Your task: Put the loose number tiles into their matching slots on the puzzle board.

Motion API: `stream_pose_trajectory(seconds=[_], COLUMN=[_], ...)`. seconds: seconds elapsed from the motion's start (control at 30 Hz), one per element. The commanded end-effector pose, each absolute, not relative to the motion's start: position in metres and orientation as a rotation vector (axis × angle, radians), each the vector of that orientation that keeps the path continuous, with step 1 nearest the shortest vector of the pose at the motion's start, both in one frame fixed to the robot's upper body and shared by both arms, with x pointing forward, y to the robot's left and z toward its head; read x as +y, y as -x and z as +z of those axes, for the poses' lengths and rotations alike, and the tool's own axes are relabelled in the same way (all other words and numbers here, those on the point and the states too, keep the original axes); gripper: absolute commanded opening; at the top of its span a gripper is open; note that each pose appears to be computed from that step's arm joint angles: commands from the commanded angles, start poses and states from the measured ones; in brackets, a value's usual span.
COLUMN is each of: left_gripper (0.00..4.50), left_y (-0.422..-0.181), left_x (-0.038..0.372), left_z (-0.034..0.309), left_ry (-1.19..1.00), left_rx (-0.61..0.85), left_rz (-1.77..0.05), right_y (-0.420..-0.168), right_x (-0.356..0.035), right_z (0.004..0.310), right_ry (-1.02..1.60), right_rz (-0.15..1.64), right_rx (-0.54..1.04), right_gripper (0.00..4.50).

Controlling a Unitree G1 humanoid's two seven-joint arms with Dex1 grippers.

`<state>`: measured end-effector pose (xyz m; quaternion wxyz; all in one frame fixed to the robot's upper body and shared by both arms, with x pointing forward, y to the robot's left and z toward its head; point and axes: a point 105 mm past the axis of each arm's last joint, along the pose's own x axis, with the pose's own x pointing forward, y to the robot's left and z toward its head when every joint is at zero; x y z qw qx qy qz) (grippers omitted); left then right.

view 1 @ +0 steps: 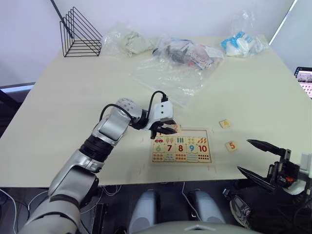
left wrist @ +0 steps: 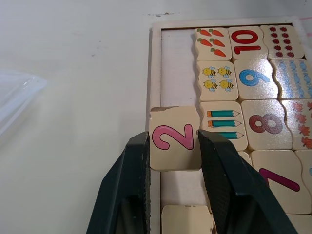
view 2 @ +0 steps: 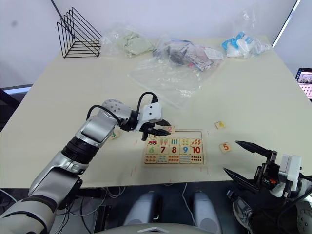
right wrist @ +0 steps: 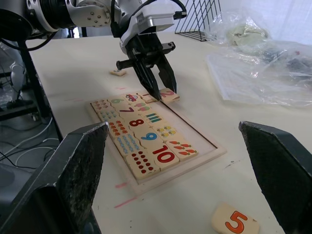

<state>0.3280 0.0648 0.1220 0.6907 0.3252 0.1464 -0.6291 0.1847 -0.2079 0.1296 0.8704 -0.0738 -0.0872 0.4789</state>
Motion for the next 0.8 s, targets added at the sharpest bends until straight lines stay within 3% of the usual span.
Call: stream_pose_trajectory(seconds=[0.03, 0.8], left_gripper=[1.0, 1.0], left_y=[-0.327, -0.324], left_x=[0.061, 0.07], left_z=[0.127, 0.112], left_ry=[-0.761, -0.781], left_rx=[0.298, 0.359], left_rz=[-1.424, -1.428], right_y=[-0.183, -0.185], right_x=[-0.208, -0.205], right_z=[0.135, 0.137], right_ry=[0.18, 0.184], right_rz=[1.002, 0.996], right_rx=[-0.202, -0.199], right_gripper=[4.5, 4.5])
